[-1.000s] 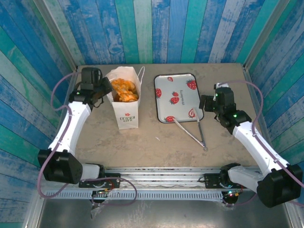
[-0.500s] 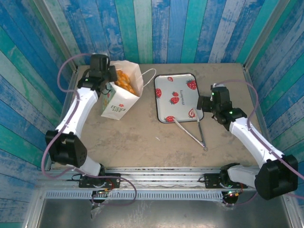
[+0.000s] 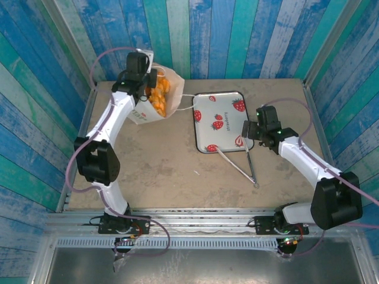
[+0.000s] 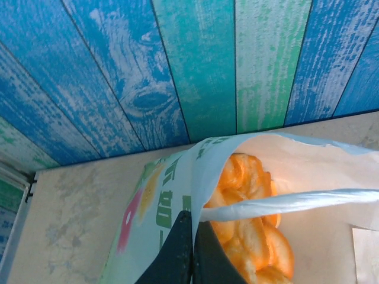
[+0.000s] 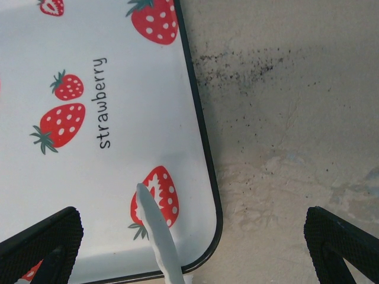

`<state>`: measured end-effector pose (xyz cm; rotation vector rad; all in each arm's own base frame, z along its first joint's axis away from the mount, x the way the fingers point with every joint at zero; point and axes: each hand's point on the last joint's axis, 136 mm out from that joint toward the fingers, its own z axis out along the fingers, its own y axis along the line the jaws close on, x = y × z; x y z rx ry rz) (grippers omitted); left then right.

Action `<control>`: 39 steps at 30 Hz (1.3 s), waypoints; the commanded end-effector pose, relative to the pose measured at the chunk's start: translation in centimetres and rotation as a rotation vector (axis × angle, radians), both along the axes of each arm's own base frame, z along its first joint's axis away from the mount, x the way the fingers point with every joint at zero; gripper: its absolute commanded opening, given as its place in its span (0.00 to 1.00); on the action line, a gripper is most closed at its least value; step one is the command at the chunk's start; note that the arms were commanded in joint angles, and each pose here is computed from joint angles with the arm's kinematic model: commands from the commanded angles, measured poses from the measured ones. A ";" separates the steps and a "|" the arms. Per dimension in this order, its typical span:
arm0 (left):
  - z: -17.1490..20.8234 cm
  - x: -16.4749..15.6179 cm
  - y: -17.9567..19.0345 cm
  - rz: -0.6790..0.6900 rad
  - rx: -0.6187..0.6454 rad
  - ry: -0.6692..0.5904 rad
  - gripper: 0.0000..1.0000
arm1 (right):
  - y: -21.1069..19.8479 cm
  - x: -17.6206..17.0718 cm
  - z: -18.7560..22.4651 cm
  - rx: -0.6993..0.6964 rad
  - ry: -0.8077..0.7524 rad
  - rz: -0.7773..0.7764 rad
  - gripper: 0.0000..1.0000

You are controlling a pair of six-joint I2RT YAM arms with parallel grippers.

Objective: Take the fake bread out of the paper bag

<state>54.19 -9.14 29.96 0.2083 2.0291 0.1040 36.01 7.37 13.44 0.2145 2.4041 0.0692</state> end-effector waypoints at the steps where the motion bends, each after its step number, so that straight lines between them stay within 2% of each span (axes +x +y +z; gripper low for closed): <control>1: 1.8 2.1 -2.5 -0.069 0.066 -0.101 0.00 | -0.5 -0.4 -0.9 0.016 0.044 -0.046 1.00; 10: 0.8 1.7 -7.0 -0.160 0.145 -0.125 0.00 | -1.3 -3.2 -4.2 0.145 0.150 -0.047 1.00; 17: 1.0 0.3 -9.1 -0.202 0.171 -0.149 0.00 | -0.7 -6.4 -6.0 0.257 0.190 0.015 1.00; 31: -0.2 -1.5 -9.7 -0.223 0.158 -0.141 0.00 | 1.5 -11.2 -8.8 0.417 0.261 0.067 1.00; 39: 0.5 -2.1 -10.3 -0.249 0.142 -0.160 0.00 | 2.1 -13.4 -9.6 0.467 0.292 0.083 1.00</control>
